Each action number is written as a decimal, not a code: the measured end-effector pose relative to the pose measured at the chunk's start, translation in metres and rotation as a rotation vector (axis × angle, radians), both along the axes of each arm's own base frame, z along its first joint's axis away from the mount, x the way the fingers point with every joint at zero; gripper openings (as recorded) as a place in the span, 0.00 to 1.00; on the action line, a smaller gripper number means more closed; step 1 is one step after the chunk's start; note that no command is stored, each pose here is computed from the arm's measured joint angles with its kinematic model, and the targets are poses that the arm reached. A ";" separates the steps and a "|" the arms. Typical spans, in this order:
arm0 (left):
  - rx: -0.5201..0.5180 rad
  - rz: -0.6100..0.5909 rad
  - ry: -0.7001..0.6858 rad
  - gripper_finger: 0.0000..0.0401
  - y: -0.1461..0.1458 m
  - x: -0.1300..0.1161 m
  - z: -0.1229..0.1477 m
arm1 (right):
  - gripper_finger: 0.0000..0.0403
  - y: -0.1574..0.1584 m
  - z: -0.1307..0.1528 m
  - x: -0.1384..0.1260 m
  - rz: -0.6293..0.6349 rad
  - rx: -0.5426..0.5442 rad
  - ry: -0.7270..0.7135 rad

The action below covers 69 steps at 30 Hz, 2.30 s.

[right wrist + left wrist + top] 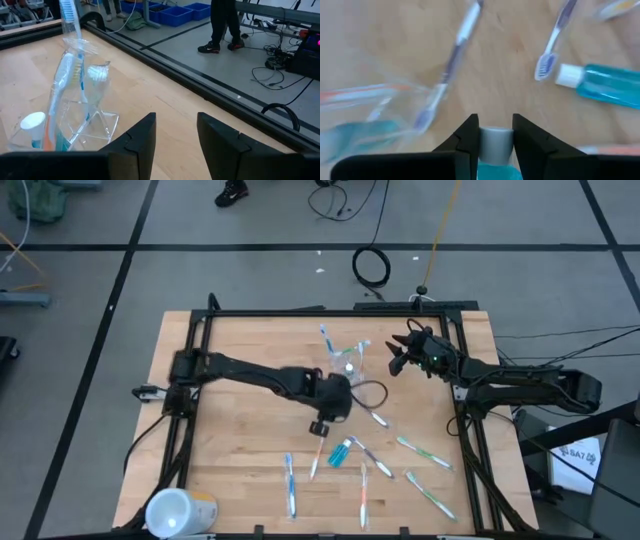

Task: Pick & Place toothbrushing station
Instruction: Put the left blue mouthwash into the transparent organizer, then put the top violet toothbrush into the transparent organizer

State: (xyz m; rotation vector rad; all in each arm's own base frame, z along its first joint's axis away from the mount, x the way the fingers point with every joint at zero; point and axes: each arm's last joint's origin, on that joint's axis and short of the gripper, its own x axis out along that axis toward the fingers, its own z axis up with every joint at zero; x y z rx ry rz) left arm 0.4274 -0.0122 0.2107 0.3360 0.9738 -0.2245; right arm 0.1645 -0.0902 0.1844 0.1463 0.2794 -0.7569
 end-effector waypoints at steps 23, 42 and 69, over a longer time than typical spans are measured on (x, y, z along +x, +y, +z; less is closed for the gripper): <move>-0.212 0.333 -1.320 0.22 0.076 -0.062 0.016 | 0.33 0.001 -0.007 -0.002 -0.013 0.069 0.036; -0.143 0.633 -1.242 0.22 0.094 -0.021 -0.065 | 0.33 0.000 -0.004 -0.001 -0.008 0.033 0.023; -0.175 0.680 -1.083 0.35 0.095 -0.019 -0.081 | 0.33 0.000 -0.003 -0.001 -0.007 0.032 0.020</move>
